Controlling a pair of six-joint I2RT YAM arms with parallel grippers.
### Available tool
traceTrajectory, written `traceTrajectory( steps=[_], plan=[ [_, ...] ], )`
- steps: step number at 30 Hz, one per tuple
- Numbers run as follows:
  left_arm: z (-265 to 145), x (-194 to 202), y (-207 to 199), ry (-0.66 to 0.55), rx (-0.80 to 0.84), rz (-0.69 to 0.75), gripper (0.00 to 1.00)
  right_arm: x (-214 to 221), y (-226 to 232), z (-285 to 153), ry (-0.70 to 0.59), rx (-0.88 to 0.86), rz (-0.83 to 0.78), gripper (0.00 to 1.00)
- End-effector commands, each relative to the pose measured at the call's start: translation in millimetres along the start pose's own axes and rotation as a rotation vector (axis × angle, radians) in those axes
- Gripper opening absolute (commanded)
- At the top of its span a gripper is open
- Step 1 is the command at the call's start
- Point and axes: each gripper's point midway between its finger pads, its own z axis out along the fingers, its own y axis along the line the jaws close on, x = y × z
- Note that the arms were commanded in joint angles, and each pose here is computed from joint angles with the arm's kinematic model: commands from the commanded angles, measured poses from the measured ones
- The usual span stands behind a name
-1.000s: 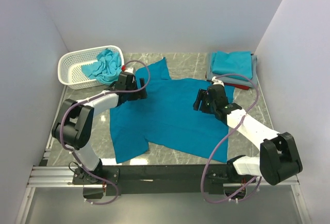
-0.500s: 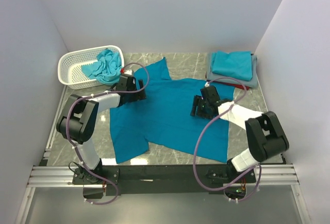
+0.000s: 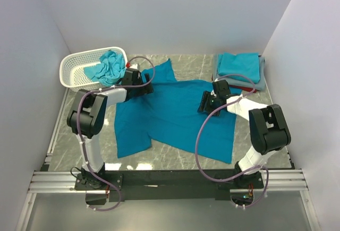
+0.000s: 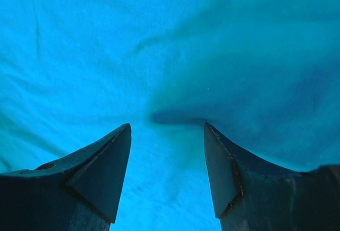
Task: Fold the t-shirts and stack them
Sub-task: Fold the tshirt
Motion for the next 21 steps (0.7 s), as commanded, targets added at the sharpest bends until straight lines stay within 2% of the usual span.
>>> traceTrajectory(
  steps=[1,14,21],
  plan=[
    [13.4,19.8,-1.2,0.090,0.019,-0.018,0.99,4.6,-11.8,8.2,0.053,0.026,-0.006,0.64],
    [40.0,-19.2,-28.7,0.065,0.076,0.004,0.99,-30.6,-19.0,10.3,0.039,0.065,-0.004,0.64],
    [8.4,-55.9,-49.5,-0.023,0.125,0.025,0.99,-47.1,-6.9,-7.2,-0.015,0.034,-0.038,0.60]
  ],
)
